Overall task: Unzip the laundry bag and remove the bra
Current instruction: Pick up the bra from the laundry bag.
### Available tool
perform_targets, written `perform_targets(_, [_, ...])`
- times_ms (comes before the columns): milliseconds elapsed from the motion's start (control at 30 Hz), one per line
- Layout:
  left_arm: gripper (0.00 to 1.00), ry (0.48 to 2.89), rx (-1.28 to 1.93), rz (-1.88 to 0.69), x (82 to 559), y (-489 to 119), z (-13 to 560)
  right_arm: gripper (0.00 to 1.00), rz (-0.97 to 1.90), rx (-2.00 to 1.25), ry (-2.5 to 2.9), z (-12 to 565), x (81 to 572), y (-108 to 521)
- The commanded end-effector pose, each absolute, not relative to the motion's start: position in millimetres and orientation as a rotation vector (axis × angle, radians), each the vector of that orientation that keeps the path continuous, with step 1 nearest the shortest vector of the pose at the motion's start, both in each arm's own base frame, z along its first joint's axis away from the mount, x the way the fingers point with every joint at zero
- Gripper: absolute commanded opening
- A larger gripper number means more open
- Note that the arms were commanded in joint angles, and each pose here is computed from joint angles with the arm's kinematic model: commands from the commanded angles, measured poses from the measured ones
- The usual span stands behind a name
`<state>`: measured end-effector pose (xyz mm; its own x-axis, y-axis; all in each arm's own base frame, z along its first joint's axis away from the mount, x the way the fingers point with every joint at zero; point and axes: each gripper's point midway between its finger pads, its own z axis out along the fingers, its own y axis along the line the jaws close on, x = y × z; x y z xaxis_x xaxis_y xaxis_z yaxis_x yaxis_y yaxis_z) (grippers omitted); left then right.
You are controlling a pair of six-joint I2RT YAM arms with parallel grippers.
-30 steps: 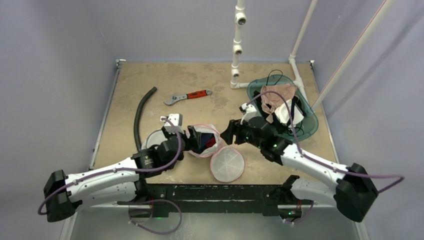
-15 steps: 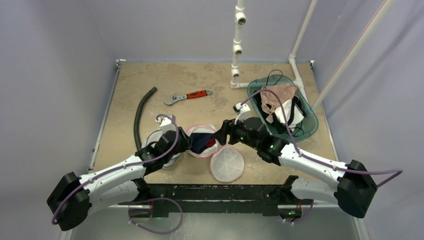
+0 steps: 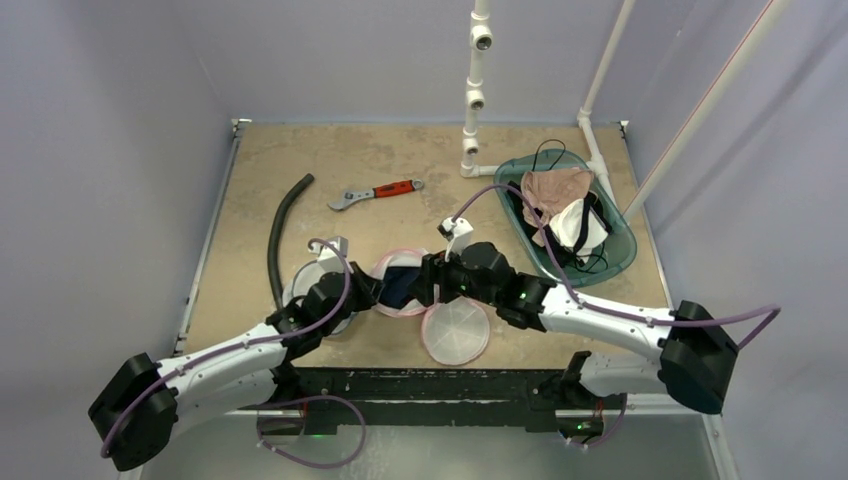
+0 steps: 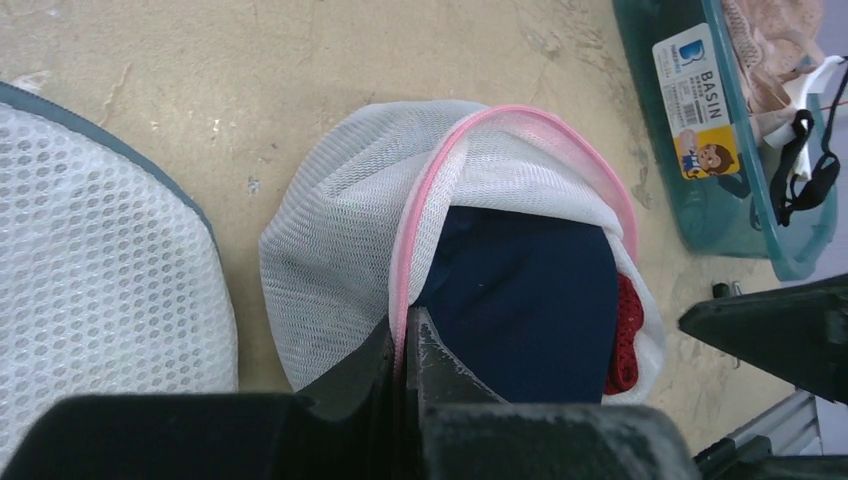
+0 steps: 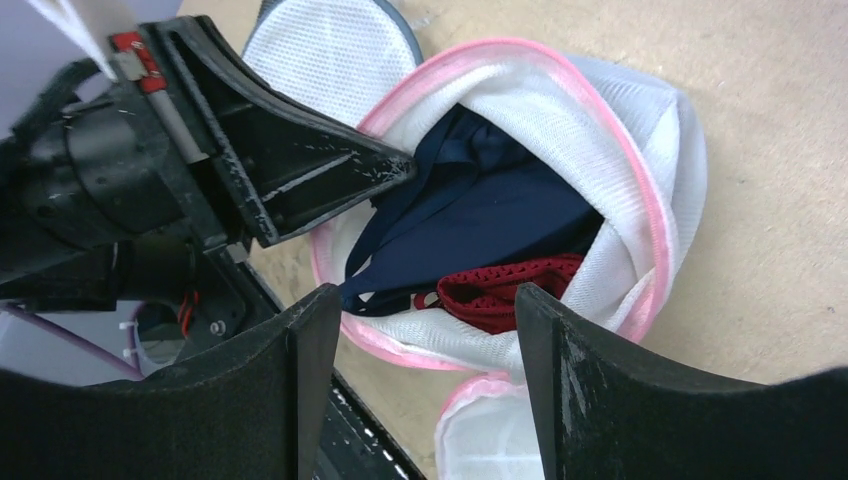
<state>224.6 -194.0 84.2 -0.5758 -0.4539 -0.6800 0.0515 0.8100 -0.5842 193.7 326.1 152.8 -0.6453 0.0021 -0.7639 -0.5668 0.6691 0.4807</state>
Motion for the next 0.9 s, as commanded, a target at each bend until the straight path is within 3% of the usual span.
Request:
perform_targets(0, [0.0, 1.984, -0.249, -0.832, 227.5, -209.8, 108.2, 0.68, 0.909, -0.381, 2.137, 141.4, 199.3, 327.1])
perform_targets(267, [0.0, 1.963, -0.147, -0.764, 211.8, -225.9, 106.4, 0.68, 0.932, -0.299, 2.111, 143.7, 187.5, 301.0])
perform_targets(533, [0.0, 1.956, -0.144, -0.783, 211.5, -230.8, 98.6, 0.68, 1.047, -0.24, 2.145, 155.9, 174.9, 307.3])
perform_targets(867, [0.0, 1.946, -0.126, -0.757, 208.6, -231.7, 92.7, 0.67, 0.995, -0.277, 2.105, 182.8, 161.1, 322.7])
